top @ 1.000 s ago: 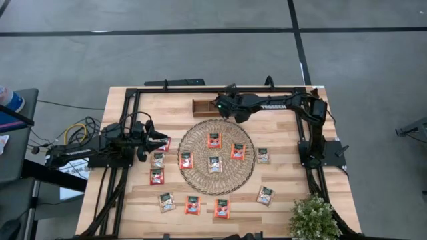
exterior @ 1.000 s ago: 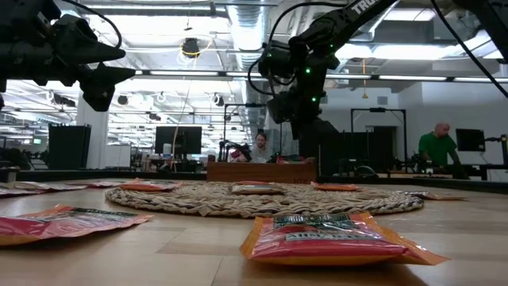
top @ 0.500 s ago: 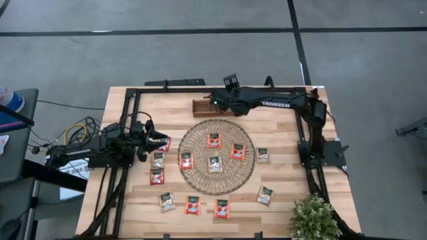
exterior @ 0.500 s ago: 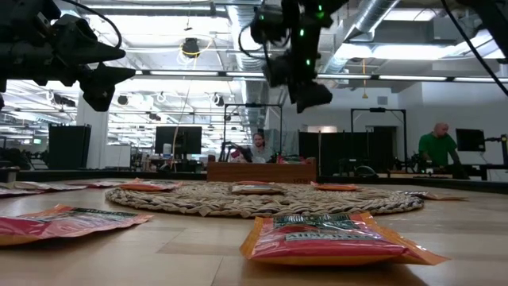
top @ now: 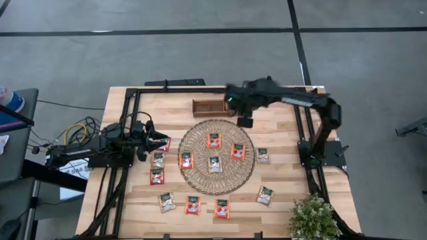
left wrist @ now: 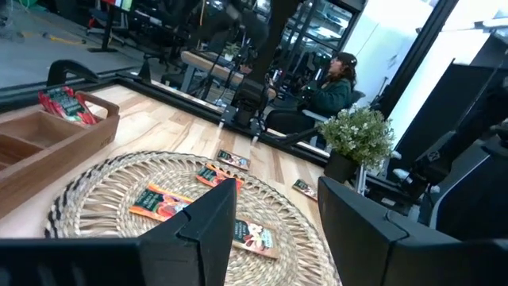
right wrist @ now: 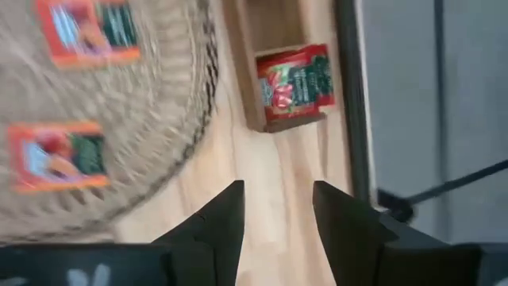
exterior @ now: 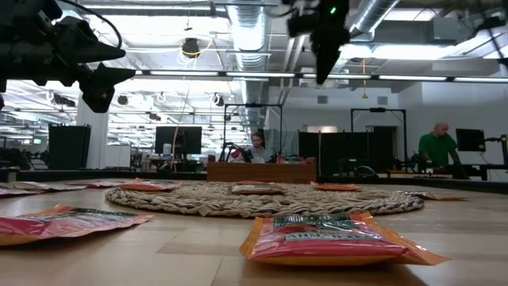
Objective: Pick & Place Tea
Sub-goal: Put the red tea bag into the right section of the wooden organizer
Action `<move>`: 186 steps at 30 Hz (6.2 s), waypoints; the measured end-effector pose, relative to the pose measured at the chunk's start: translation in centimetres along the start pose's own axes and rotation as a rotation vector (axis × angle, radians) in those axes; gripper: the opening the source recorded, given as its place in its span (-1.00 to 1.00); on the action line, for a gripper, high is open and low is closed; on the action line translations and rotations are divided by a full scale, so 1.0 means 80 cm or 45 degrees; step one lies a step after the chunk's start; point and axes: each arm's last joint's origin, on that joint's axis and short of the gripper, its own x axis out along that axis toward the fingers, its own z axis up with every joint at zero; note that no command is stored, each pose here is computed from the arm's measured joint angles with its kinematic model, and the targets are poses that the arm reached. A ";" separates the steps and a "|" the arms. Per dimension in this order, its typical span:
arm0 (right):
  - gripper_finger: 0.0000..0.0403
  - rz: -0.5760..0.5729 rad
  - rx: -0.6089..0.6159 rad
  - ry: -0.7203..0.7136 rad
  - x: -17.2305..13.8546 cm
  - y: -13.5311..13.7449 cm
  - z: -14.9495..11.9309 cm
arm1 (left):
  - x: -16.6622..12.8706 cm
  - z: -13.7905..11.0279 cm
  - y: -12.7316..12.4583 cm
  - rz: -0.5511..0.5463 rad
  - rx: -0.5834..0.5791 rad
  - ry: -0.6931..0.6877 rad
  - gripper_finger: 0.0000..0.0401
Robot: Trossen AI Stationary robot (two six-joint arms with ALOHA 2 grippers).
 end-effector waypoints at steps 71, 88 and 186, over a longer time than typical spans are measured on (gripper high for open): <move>-0.32 0.400 0.711 -1.678 0.004 0.087 -0.358 | 0.082 0.095 -0.015 0.573 0.012 0.601 -0.15; -0.33 0.377 0.629 -1.726 0.000 0.087 -0.357 | 0.135 0.031 0.028 0.782 0.211 1.535 -0.15; -0.31 0.426 0.686 -1.722 0.000 0.087 -0.357 | 0.112 -0.006 0.130 0.441 0.465 1.928 -0.86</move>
